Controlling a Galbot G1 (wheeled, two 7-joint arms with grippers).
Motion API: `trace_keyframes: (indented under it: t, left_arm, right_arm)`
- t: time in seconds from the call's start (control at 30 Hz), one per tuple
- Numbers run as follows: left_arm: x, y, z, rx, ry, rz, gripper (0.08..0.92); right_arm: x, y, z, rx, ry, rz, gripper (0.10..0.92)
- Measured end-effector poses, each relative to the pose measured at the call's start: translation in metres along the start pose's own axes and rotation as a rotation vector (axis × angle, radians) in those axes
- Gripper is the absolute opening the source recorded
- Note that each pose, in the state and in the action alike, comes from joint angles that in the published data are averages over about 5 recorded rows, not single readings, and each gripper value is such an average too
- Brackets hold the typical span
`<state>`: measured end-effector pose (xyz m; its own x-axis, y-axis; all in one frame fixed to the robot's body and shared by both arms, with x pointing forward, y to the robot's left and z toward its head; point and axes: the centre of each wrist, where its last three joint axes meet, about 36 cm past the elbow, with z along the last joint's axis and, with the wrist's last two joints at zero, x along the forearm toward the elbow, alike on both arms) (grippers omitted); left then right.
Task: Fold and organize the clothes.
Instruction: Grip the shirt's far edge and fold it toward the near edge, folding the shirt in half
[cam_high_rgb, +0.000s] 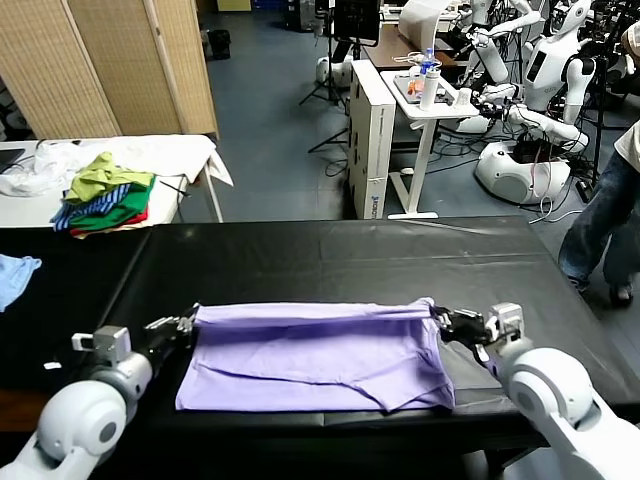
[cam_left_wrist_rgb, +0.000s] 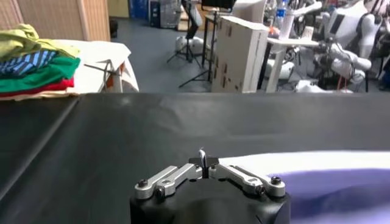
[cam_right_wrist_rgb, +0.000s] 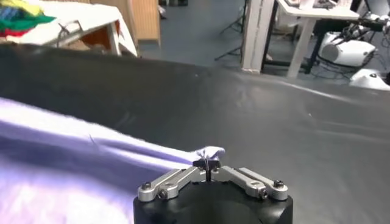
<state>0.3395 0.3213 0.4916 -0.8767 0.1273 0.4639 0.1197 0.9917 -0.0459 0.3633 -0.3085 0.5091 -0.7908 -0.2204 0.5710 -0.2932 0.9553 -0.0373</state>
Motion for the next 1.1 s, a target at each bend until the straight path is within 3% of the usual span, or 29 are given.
trace_keyframes:
  t: [0.3, 0.53, 0.9, 1.0, 1.1]
  left_arm:
    - [0.020, -0.004, 0.013, -0.023, 0.051, -0.001, 0.156]
    - [0.026, -0.005, 0.032, -0.029, 0.105, -0.016, 0.154]
    - [0.033, -0.003, 0.046, -0.039, 0.154, -0.056, 0.154]
    - [0.034, -0.005, 0.049, -0.041, 0.177, -0.070, 0.163]
    - [0.037, -0.008, 0.050, -0.041, 0.195, -0.086, 0.261]
  right_arm:
    - [0.010, 0.019, 0.012, 0.022, 0.030, -0.021, 0.140]
    - [0.009, 0.028, 0.022, 0.040, 0.062, -0.036, 0.140]
    - [0.005, 0.034, 0.033, 0.044, 0.097, -0.055, 0.140]
    - [0.006, 0.034, 0.033, 0.039, 0.099, -0.072, 0.204]
    - [0.010, 0.033, 0.030, 0.033, 0.093, -0.094, 0.372]
